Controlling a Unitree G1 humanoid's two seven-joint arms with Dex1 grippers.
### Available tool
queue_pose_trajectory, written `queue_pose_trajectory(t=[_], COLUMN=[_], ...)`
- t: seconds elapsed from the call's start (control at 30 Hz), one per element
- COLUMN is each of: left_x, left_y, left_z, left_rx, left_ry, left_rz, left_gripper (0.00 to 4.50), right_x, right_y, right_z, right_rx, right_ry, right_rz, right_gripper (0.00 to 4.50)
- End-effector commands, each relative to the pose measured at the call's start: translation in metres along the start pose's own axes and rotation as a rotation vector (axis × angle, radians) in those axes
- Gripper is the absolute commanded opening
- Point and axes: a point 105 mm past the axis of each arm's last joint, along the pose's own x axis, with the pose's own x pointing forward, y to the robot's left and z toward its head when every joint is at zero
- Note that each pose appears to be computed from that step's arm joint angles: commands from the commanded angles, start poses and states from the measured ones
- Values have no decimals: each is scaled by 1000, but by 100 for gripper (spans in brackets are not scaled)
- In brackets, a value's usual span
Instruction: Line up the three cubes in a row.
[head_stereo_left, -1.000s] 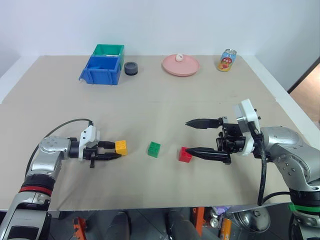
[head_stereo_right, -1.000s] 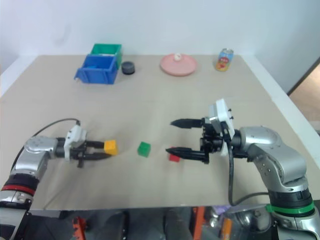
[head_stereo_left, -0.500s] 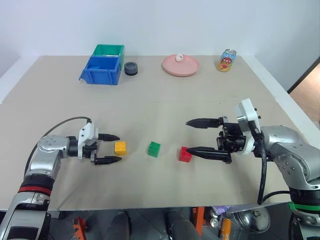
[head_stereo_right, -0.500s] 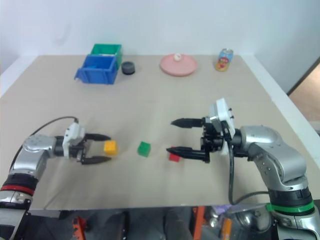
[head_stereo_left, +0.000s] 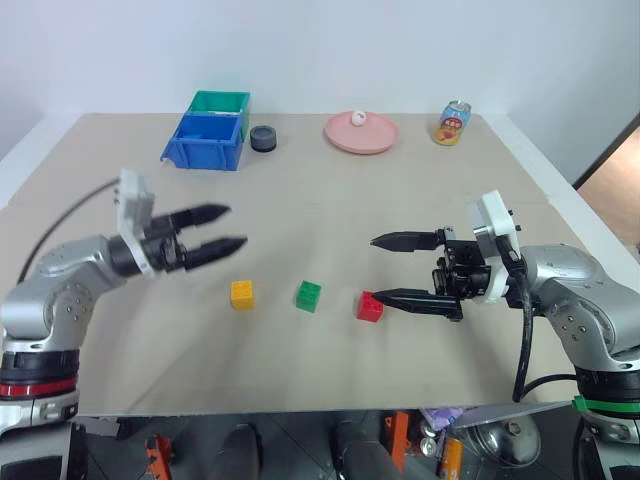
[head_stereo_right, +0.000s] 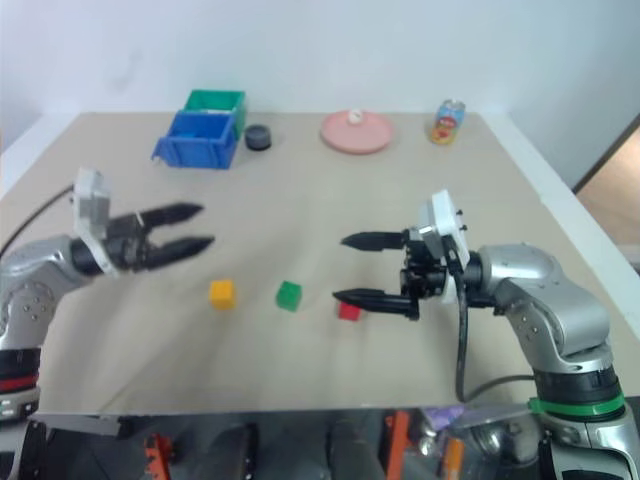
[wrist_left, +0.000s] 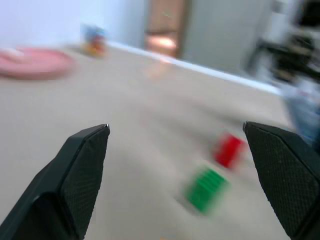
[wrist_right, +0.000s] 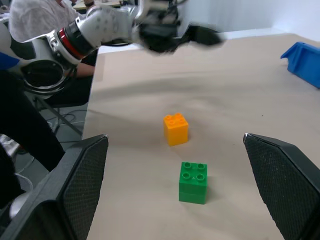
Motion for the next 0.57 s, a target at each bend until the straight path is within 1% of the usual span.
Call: queue_pose_trajectory(t=[0.03, 0.1, 0.13, 0.17, 0.27, 0.4, 0.5, 0.57], left_x=[-19, -27, -33, -40, -53, -62, -67, -66], left_y=[42, 50, 50, 48, 38, 23, 18, 13], left_z=[3, -2, -9, -18, -37, -50, -56, -58], left_rx=[-23, -37, -29, -30, -47, -13, -14, -3], left_ry=[-43, -35, -22, -2, 32, 28, 0, -20], left_rz=[343, 447, 491, 529, 600, 618, 664, 663], left_gripper=[442, 442, 442, 442, 442, 442, 442, 442], right_x=[-6, -12, -18, -26, -45, -66, -78, -81], right_y=[-23, -40, -54, -68, -90, -110, -118, -122], right_z=[-2, -8, -11, -16, -27, -36, -48, -54], right_rx=[-39, -34, -24, -11, 21, 74, 89, 124], right_ry=[-11, -18, -32, -47, -89, -165, -178, -196], right_rz=[-140, -252, -348, -450, -644, -861, -1000, -1063], right_gripper=[450, 450, 450, 450, 450, 450, 450, 450])
